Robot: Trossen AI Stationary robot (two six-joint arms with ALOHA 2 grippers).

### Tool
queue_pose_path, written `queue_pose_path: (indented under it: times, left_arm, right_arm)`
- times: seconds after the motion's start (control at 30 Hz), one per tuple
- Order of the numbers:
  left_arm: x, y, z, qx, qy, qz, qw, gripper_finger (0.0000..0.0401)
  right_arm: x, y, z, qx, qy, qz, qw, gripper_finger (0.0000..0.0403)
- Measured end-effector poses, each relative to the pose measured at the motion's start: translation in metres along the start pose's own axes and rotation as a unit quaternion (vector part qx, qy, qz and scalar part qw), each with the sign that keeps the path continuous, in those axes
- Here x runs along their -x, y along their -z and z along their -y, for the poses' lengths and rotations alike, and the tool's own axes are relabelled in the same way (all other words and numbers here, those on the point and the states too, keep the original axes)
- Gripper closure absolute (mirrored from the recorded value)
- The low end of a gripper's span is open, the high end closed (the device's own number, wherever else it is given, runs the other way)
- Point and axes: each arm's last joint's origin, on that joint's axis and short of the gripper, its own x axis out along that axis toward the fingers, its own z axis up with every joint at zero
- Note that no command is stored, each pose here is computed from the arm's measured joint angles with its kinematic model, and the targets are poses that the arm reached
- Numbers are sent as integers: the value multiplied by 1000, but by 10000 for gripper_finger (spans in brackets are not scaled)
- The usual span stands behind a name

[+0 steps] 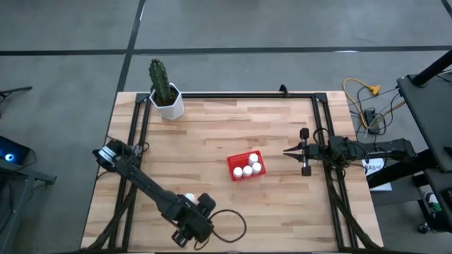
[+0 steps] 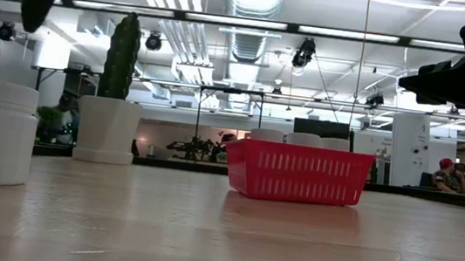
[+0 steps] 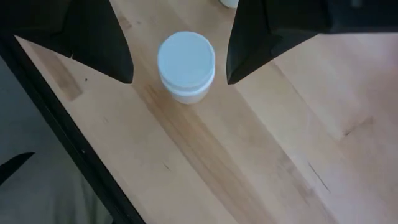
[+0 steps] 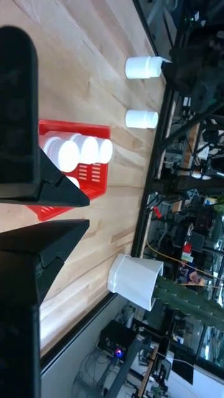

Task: Pick and place pill bottles into a basket
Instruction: Put the white medicine bottle into the red basket

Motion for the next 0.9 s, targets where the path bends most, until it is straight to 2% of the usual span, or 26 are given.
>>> queue_pose_path:
  times: [0.43,0.63,0.9]
  left_arm:
    - [-2,-1,-1,1,-9,2,1000,161]
    - [-22,-1,-1,0,-11,-19,1000,161]
    - [-34,-1,-1,1,-12,-33,999,161]
  right_arm:
    - [0,0,0,0,0,0,1000,369]
    - [0,0,0,0,0,0,1000,369]
    - [0,0,0,0,0,0,1000,369]
